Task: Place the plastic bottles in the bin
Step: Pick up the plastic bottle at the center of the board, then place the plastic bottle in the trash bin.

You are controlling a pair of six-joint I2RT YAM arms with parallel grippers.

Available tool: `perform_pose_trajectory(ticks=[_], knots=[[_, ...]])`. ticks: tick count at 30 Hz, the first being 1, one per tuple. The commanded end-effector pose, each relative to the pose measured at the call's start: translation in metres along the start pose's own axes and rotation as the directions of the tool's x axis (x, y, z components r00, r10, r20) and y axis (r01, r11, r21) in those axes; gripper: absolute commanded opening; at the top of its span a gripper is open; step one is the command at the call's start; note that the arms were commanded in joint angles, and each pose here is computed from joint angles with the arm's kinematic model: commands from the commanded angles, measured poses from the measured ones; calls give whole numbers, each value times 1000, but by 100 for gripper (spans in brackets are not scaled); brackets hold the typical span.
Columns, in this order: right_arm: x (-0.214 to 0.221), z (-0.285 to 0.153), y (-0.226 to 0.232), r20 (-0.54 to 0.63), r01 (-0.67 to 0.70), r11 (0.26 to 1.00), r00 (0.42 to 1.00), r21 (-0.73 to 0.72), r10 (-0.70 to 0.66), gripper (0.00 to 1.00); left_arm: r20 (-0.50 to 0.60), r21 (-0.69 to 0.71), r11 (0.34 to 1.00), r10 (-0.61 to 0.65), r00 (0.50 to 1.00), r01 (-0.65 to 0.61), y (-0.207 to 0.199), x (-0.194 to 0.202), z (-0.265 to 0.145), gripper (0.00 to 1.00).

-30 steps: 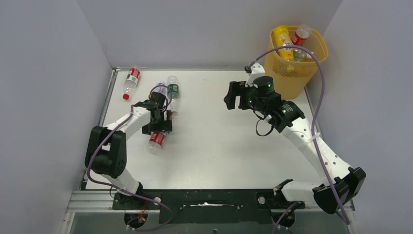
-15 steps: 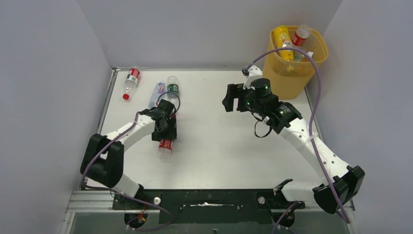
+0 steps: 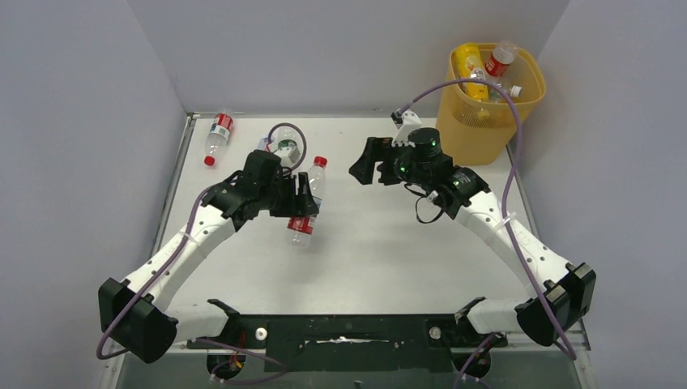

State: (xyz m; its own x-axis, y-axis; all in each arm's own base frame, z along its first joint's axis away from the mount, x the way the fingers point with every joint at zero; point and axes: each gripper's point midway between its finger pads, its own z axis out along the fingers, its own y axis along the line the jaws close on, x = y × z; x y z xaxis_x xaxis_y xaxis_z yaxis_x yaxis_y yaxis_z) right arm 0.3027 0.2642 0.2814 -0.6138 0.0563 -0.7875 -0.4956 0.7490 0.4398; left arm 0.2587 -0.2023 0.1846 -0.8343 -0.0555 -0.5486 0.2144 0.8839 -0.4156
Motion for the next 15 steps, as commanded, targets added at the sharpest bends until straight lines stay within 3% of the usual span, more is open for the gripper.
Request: perform_pose_trajectory(ticks=[1,6,15], knots=[[-23,-1,47,72,-45,976,995,-214,61,86,85,232,970,57,995,-75,-54,-26,-26,52],[-29,1,63,86,-75,952,991,-296,104,86,111,317,943,71,991,-103,-74,-29,-34,52],[-31,17,62,74,-100,949,989,-300,127,86,125,364,922,92,988,-132,-86,-27,-41,52]])
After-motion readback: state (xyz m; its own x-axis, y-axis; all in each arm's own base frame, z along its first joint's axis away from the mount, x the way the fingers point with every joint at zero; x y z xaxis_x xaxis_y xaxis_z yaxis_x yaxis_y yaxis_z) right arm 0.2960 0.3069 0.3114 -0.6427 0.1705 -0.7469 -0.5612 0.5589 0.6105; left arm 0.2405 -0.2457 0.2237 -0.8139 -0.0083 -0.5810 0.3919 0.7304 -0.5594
